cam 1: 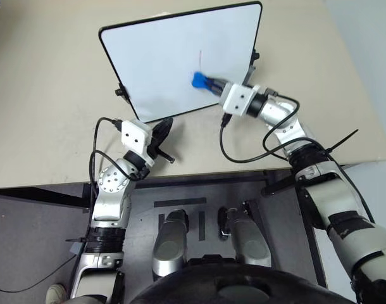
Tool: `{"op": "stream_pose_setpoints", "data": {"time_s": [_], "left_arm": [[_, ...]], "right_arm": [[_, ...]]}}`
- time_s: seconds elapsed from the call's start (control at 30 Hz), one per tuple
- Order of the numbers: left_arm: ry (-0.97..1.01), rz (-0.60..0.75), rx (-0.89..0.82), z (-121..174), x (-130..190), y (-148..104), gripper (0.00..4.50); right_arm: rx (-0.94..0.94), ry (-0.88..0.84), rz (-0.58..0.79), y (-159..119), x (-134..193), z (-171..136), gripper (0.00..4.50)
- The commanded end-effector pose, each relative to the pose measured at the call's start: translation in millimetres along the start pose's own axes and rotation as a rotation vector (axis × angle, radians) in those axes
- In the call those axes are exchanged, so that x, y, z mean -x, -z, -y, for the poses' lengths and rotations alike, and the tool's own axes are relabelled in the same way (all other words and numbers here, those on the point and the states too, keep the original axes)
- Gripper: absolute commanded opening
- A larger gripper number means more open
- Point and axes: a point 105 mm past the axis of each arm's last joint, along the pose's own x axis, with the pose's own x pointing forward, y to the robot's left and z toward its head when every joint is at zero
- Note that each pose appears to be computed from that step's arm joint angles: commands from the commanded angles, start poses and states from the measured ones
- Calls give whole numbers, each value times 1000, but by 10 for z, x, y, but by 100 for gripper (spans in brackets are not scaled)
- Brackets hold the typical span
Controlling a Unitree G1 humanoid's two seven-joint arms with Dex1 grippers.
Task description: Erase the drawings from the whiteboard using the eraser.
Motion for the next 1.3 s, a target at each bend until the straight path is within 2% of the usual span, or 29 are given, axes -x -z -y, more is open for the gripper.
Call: {"op": "stream_pose_setpoints", "data": {"time_s": [0.03,0.13,0.37,0.5,0.83,0.93,1.1,1.3], "left_arm": [[-5,40,-24,-21,10,-113,0],[-4,39,-25,-24,14,-113,0],[5,39,-27,-14,13,-121,0],[8,38,-27,-12,7,-121,0],[4,37,-26,-17,18,-117,0],[4,36,-27,-13,25,-116,0],[4,35,-27,-6,35,-118,0],[9,32,-26,-5,28,-118,0]], "right_arm": [[6,13,-13,36,28,10,4],[17,25,5,-8,16,50,4],[99,155,99,-299,-32,462,4],[137,195,117,-387,-47,590,4],[168,278,71,-331,-34,736,4],[145,265,40,-243,-26,665,4],[98,137,20,-123,-33,287,4],[68,77,51,-177,-65,124,4]]}}
